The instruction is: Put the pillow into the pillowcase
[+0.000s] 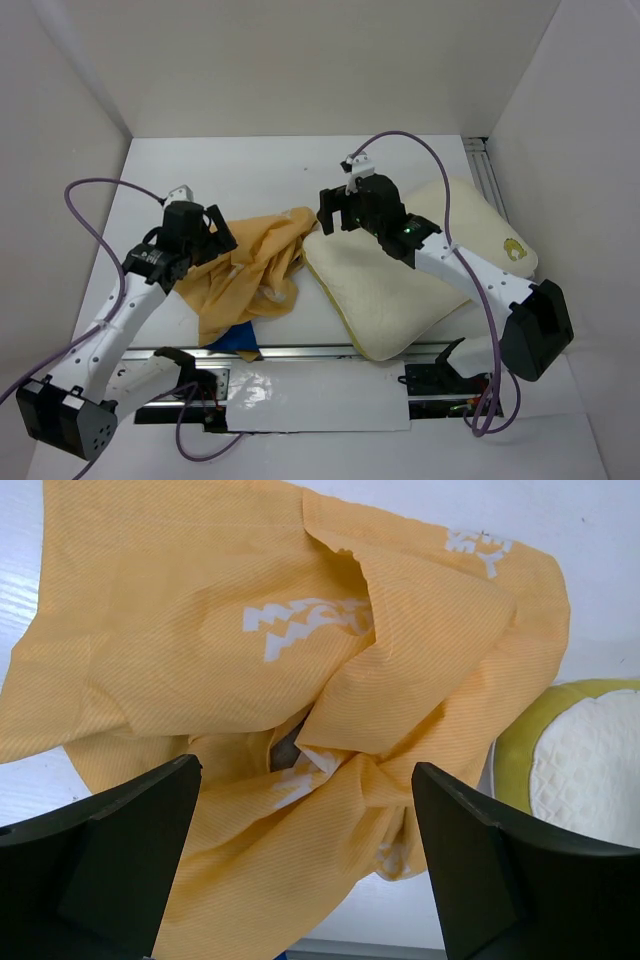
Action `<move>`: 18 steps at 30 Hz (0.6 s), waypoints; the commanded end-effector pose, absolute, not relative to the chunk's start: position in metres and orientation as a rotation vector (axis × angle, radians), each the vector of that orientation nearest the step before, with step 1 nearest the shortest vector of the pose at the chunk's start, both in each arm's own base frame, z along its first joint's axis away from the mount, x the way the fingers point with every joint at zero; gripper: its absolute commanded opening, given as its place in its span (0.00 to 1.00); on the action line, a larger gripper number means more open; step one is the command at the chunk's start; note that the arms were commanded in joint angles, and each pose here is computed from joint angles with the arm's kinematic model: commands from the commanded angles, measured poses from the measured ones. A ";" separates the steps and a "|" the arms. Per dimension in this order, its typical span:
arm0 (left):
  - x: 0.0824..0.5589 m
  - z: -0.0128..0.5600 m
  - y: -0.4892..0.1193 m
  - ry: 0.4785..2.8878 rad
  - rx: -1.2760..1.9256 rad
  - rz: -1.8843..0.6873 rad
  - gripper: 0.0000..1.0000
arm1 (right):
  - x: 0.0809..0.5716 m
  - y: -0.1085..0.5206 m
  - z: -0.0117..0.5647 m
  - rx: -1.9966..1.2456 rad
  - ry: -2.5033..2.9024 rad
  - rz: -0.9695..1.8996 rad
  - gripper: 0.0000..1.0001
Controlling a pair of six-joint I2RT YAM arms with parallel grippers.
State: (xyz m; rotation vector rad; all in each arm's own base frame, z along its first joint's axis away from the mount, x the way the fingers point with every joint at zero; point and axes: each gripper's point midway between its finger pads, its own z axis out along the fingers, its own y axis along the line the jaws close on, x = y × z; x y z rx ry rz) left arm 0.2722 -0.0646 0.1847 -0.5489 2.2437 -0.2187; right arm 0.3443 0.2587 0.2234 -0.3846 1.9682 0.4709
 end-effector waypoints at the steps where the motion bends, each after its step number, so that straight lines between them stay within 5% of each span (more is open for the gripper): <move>1: 0.276 0.184 -0.065 2.241 -0.579 -0.223 1.00 | 0.341 0.257 0.245 -0.390 1.920 0.467 1.00; 18: 0.283 0.120 -0.047 2.396 -0.625 0.023 1.00 | 0.323 0.285 0.206 -0.558 2.021 0.546 1.00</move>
